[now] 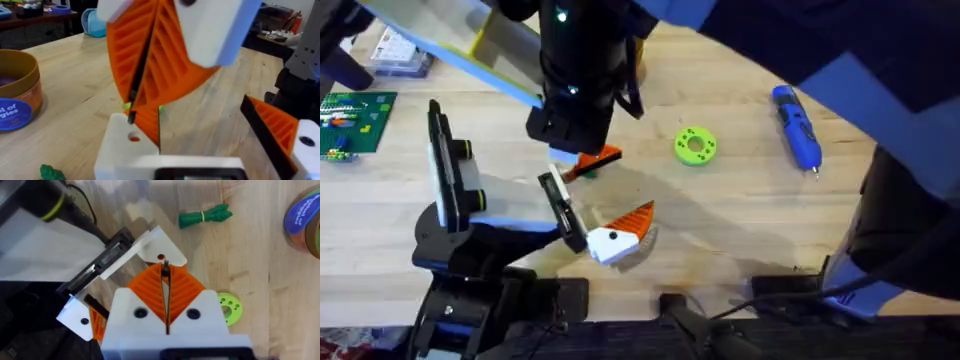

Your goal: Pick up the gripper from the table and insert it into the empty holder that is missing its gripper. Then pick up a screw, insert it into the mounting hole, and use the screwdriver to tighten it. Finally, clean up the table by picking up the vegetable and placing it into the bucket.

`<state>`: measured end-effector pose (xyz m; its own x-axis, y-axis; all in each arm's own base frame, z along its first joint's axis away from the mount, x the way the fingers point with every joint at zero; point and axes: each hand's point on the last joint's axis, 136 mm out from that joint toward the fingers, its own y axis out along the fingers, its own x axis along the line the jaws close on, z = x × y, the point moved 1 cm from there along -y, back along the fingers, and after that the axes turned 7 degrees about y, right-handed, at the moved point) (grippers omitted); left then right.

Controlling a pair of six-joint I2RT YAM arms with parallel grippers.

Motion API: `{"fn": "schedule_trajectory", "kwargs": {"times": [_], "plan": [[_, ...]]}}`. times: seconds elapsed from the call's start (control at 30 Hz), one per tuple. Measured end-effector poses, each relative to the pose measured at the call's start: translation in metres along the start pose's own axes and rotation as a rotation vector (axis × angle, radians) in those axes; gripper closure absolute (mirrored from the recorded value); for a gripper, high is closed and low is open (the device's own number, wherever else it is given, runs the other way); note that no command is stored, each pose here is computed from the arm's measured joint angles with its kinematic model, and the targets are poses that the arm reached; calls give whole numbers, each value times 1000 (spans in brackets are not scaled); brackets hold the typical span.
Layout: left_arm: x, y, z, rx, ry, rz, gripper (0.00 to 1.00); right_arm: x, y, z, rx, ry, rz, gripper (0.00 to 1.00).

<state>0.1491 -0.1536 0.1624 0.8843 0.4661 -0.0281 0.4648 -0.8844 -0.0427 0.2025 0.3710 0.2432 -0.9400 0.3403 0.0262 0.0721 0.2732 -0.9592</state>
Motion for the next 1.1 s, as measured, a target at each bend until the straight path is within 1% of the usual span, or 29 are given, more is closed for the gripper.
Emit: {"fn": "schedule_trajectory", "kwargs": {"times": [0.73,1.1], "plan": [[0,0,0,0,0,0,15,1,0,5,21,2,-4,995],[0,0,0,0,0,0,13,1,12,4,44,1,-8,995]]}}
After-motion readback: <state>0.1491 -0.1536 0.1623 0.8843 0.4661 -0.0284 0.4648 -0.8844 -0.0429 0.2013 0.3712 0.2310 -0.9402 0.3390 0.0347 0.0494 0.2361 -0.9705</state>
